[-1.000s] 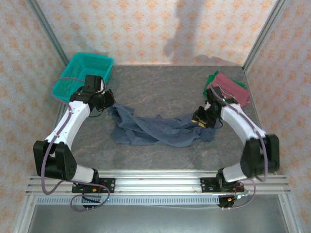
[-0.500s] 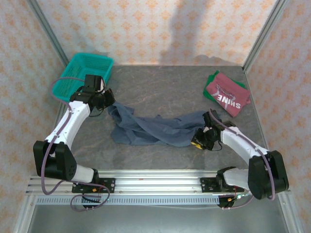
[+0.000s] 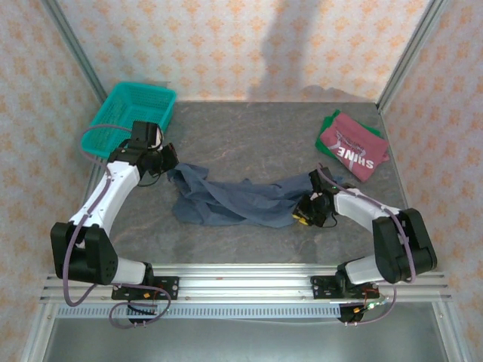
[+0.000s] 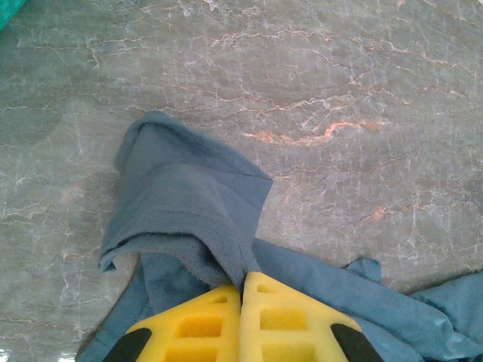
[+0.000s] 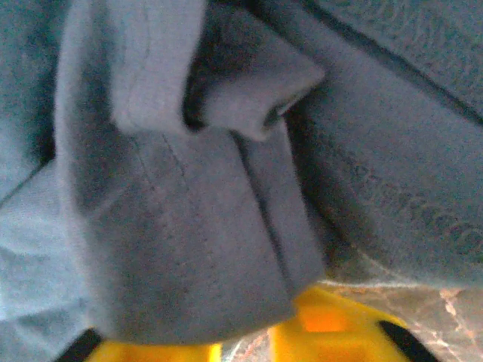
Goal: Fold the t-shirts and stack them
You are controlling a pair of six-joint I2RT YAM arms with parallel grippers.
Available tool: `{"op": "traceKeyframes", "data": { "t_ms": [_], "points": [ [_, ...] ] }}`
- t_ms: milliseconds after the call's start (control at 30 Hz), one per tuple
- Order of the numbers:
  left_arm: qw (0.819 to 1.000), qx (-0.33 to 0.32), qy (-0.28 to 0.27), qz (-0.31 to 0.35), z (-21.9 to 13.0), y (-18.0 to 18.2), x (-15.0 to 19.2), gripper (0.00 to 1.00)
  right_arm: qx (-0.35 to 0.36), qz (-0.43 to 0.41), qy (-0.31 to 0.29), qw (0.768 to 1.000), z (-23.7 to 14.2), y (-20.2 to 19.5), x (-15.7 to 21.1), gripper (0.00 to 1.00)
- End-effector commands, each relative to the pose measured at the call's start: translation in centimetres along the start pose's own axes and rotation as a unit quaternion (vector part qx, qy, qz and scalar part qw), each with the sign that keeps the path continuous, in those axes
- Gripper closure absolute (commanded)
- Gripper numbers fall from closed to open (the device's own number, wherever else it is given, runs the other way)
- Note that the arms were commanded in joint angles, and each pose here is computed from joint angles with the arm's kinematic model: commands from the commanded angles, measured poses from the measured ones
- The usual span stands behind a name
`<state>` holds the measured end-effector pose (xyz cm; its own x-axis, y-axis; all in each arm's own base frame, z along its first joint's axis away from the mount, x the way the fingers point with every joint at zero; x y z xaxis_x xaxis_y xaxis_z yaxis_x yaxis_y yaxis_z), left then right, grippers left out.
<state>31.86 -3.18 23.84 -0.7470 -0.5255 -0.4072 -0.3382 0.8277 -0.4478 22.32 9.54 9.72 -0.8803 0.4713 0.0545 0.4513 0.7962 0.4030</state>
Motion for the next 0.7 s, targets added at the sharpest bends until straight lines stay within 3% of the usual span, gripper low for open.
{"op": "traceKeyframes", "data": {
  "t_ms": [0, 100, 467, 667],
  "points": [
    [1.000, -0.002, -0.018, 0.008, -0.8, 0.3, -0.1, 1.00, 0.000, -0.003, -0.037, 0.999, -0.6, 1.5, -1.6, 0.90],
    [1.000, -0.005, -0.020, 0.008, -1.3, 0.5, -0.2, 1.00, 0.010, -0.016, -0.041, 0.999, -2.2, 2.1, -1.7, 1.00],
    [0.999, -0.003, -0.031, 0.025, -4.4, 0.3, 0.4, 1.00, 0.018, -0.041, 0.011, 0.999, -8.2, 1.6, 2.4, 1.00],
    [0.999, -0.002, -0.027, 0.026, -4.9, 0.5, 1.0, 1.00, 0.030, -0.059, 0.092, 0.994, -8.6, 0.4, 4.7, 1.00]
  ]
}}
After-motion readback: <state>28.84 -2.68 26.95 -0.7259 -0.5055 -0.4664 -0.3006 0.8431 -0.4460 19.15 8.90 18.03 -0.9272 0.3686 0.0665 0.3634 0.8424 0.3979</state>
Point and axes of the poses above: each hand's point on the last joint's axis, 136 mm out from that joint toward the fingers, its own z axis out along the fingers, its own y axis along the line the jaws close on, x = y × z, the point moved 8 cm from there along -z, back along the fingers, and after that the axes turned 2 degrees about -z, right-handed, at the moved point
